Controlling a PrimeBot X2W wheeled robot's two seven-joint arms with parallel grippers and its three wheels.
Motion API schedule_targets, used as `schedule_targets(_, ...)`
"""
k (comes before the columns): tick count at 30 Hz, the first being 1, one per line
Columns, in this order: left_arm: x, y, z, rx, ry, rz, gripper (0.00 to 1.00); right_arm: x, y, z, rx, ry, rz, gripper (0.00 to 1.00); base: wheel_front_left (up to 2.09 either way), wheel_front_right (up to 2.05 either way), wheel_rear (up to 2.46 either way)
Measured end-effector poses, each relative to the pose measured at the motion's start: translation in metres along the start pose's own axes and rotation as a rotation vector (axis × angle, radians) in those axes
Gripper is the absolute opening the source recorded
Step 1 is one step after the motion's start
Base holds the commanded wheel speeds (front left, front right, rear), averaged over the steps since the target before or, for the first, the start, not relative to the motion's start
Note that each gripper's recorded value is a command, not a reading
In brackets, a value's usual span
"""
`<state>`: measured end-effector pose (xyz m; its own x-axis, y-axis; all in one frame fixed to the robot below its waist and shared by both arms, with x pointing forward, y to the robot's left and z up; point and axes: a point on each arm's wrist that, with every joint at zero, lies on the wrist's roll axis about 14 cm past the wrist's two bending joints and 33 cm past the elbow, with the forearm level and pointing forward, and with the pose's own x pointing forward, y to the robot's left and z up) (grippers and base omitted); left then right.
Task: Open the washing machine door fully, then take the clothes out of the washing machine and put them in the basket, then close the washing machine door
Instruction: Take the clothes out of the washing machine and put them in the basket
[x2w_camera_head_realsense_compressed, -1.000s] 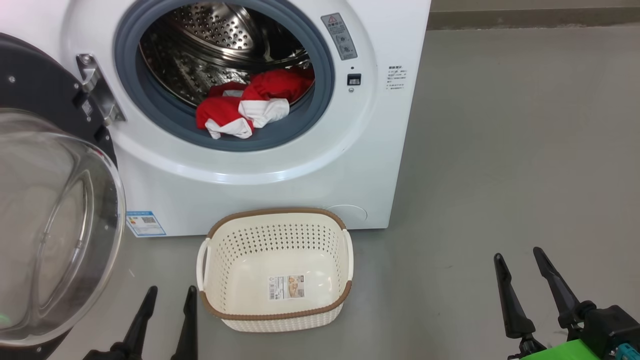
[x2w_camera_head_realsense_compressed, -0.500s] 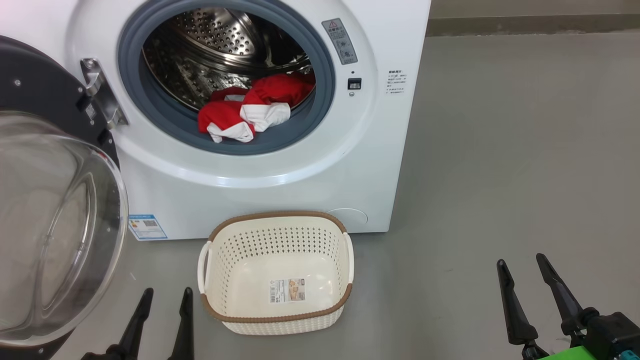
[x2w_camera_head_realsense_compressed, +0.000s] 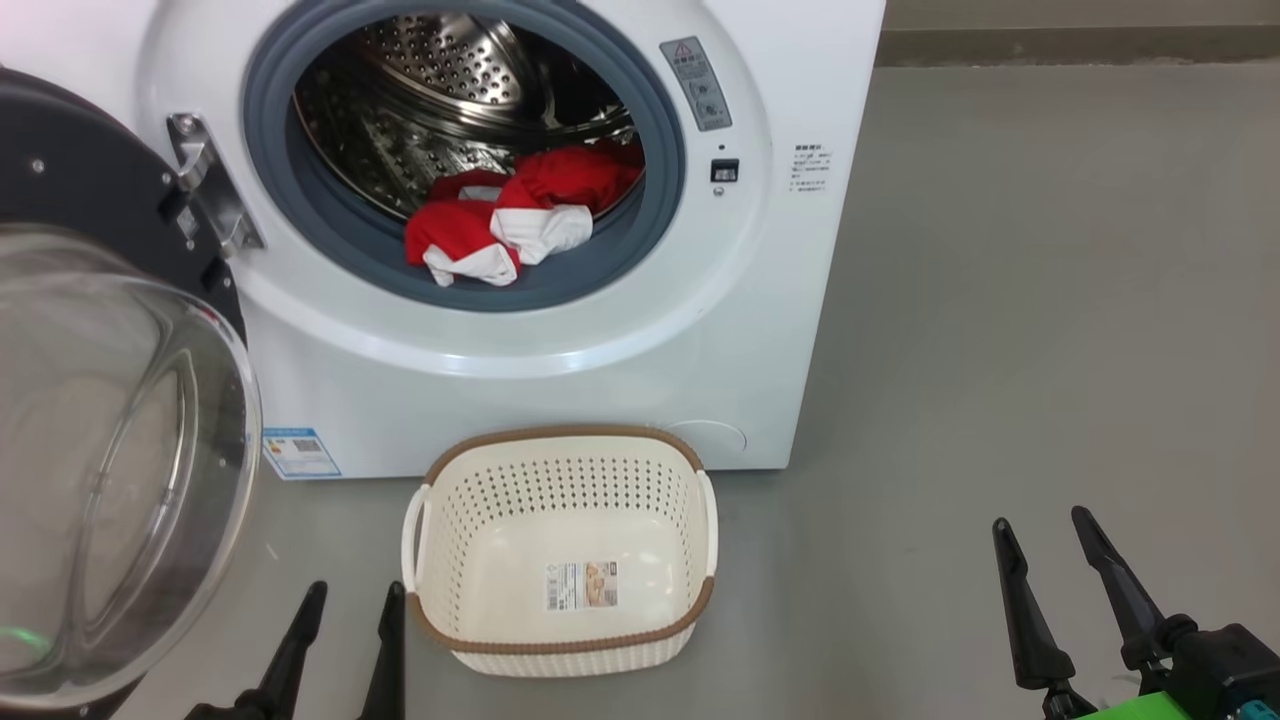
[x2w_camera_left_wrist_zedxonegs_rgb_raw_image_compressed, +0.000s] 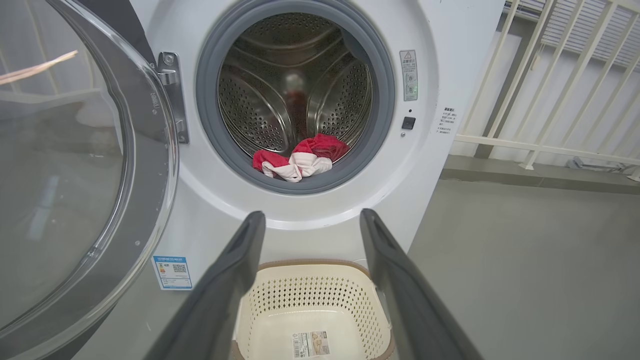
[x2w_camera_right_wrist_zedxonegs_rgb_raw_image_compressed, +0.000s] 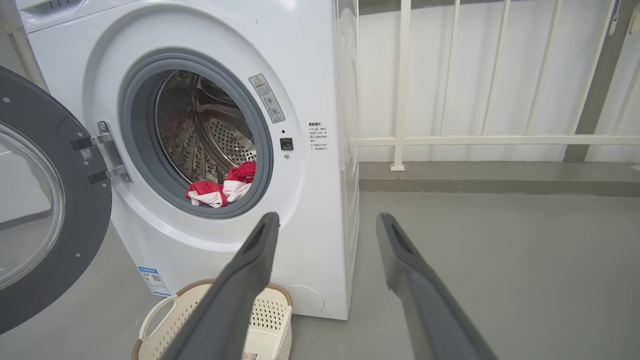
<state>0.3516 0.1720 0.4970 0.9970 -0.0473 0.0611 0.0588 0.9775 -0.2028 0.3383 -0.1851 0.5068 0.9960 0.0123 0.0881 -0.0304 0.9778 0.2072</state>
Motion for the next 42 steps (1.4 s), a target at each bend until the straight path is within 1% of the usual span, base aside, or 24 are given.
schedule_targets(7, 0.0, 0.0, 0.003, 0.001, -0.009, 0.001, 1.0, 0.001, 0.001, 0.0, 0.0, -0.001, 0.003, 1.0, 1.55, -1.55, 0.0)
schedule_targets(13, 0.005, -0.003, 0.017, 0.003, -0.054, -0.011, 1.0, 0.002, 0.0, 0.0, -0.001, -0.002, 0.0, 1.0, 0.8, -0.8, 0.0)
schedule_targets(21, 0.007, -0.005, 0.024, 0.011, -0.075, -0.02, 1.0, 0.003, -0.001, 0.0, -0.002, -0.002, -0.003, 1.0, 0.07, -0.07, 0.0)
schedule_targets(26, 0.007, -0.006, 0.023, 0.029, -0.073, -0.024, 1.0, 0.004, -0.001, 0.0, -0.001, 0.001, -0.003, 1.0, 0.0, 0.0, 0.0)
schedule_targets(42, 0.01, -0.007, 0.019, 0.03, -0.06, -0.026, 1.0, 0.007, 0.0, -0.006, 0.002, 0.019, -0.001, 1.0, 0.0, 0.0, 0.0)
